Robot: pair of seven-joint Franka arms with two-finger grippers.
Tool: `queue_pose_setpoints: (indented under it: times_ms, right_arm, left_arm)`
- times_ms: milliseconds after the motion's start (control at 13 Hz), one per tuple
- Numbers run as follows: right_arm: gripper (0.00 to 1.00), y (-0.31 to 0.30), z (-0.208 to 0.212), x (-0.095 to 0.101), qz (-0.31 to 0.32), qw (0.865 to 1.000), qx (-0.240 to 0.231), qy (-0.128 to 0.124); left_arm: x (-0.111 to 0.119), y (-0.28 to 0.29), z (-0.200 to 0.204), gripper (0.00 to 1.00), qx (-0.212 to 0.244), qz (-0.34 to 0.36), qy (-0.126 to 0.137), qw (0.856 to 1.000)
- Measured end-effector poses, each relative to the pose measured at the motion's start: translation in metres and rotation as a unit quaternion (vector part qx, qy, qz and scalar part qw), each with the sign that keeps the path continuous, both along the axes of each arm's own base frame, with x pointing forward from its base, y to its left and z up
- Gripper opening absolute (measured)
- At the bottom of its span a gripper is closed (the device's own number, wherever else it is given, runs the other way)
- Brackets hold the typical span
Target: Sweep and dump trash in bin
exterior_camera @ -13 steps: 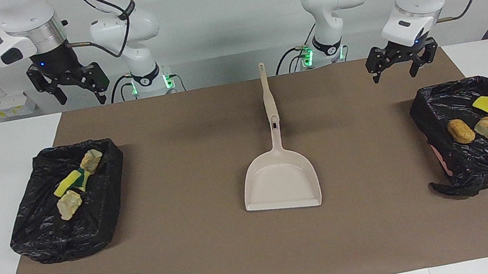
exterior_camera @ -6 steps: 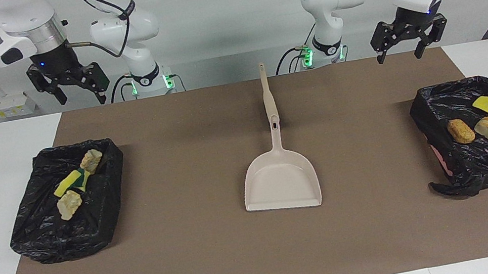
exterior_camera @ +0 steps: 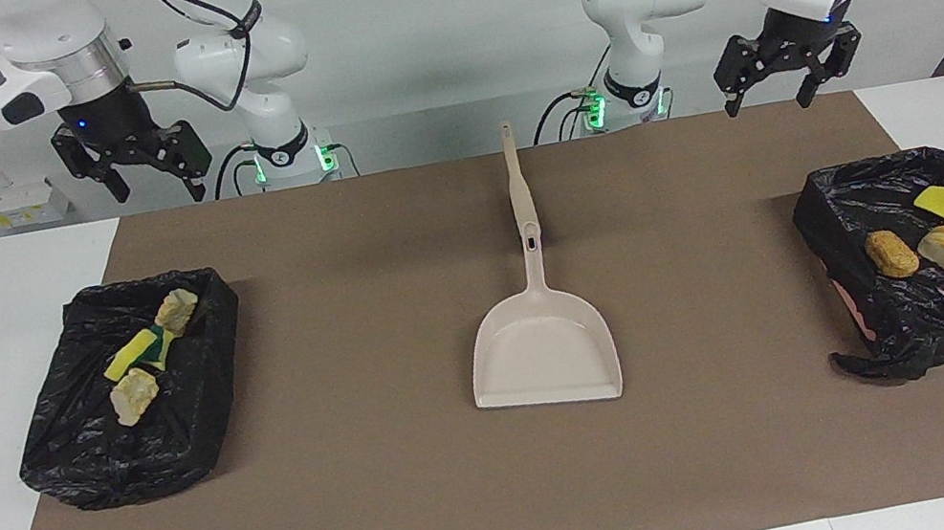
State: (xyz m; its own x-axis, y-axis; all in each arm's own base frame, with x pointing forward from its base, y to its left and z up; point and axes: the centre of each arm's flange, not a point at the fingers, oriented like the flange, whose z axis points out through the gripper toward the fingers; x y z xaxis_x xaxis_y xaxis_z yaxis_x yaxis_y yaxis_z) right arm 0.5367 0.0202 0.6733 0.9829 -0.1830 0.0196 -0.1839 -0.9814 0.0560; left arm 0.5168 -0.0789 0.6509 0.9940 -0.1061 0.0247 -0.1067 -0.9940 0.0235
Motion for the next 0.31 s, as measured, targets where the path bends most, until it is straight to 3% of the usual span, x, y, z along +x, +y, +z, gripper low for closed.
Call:
queue_pose_setpoints:
  times_ms: [308]
  right_arm:
    - [1.0,0.0,0.0,0.0,0.0,1.0,0.0,0.0]
  left_arm:
    - [-0.0008,0.0031,0.003,1.0,-0.001,0.001,-0.004,1.0]
